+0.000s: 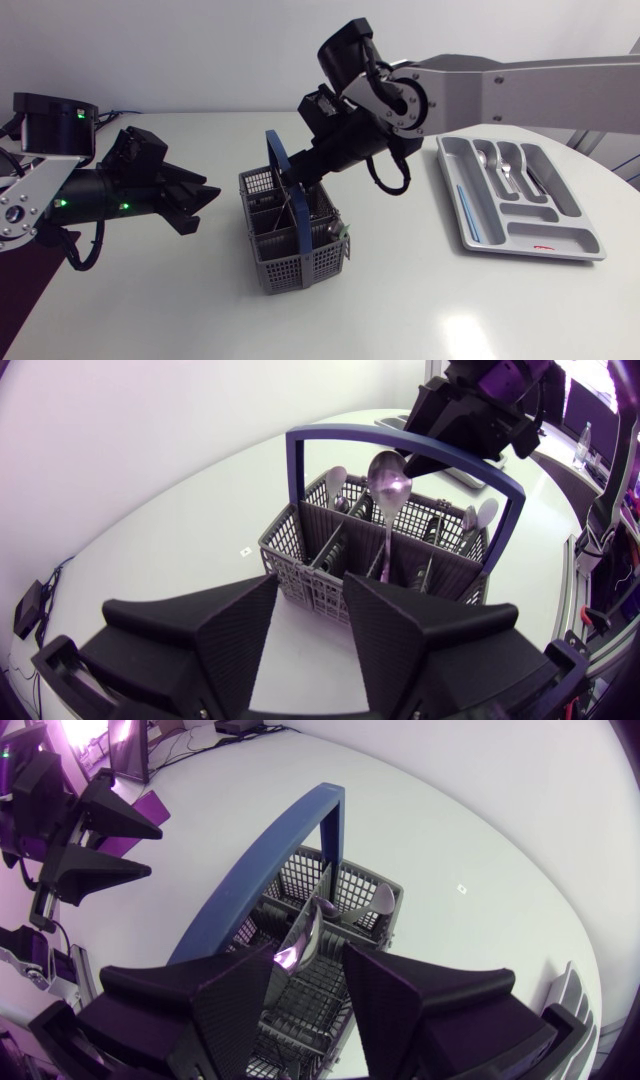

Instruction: Unload the cutlery basket into the drawer organizer.

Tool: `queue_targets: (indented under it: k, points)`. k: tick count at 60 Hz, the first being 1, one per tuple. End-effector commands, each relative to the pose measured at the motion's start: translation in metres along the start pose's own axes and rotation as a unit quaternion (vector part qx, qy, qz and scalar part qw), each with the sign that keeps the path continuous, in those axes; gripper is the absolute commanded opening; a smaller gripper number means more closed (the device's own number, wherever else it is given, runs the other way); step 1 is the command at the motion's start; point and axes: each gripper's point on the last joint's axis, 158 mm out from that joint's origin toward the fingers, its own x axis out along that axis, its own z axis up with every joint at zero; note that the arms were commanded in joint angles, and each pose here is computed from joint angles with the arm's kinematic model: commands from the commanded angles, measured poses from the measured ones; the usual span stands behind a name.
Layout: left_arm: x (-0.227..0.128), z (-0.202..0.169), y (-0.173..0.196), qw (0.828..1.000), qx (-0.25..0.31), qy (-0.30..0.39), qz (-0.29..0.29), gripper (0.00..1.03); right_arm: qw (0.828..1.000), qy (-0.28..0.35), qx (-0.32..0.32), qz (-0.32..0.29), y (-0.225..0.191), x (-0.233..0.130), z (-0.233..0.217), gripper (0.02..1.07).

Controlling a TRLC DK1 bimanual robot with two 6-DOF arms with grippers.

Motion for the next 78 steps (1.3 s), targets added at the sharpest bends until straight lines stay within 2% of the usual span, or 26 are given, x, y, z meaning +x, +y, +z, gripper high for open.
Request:
queue_targets:
  k: [1,5,19,31,41,63,78]
  points:
    - [-0.001,-0.007,-0.007,1.0,-0.009,0.005,-0.007,0.49,1.0,0.004,0.007,-0.006,0.004,0.014,0.001,0.54]
    - [-0.002,-0.006,-0.009,1.0,-0.01,0.003,-0.008,0.49,1.0,0.001,0.004,-0.019,0.001,0.02,0.002,0.52]
    - [-0.004,-0.005,-0.017,1.0,-0.008,-0.001,-0.015,0.49,0.999,-0.007,0.007,-0.037,-0.011,0.029,0.001,0.21]
    - [-0.007,-0.003,-0.021,1.0,-0.005,-0.004,-0.017,0.49,0.999,-0.012,0.012,-0.036,-0.015,0.023,-0.001,0.13]
    - [-0.009,0.001,-0.022,1.0,-0.002,-0.008,-0.017,0.49,0.999,-0.011,0.014,-0.03,-0.014,0.017,-0.007,0.11]
    - [-0.016,0.025,-0.032,1.0,0.011,-0.021,-0.017,0.49,0.998,-0.054,0.012,-0.012,-0.012,-0.022,0.002,0.08]
    - [-0.028,0.055,-0.048,0.998,0.03,-0.042,-0.023,0.49,0.993,-0.119,0.011,-0.02,-0.018,-0.09,0.025,0.08]
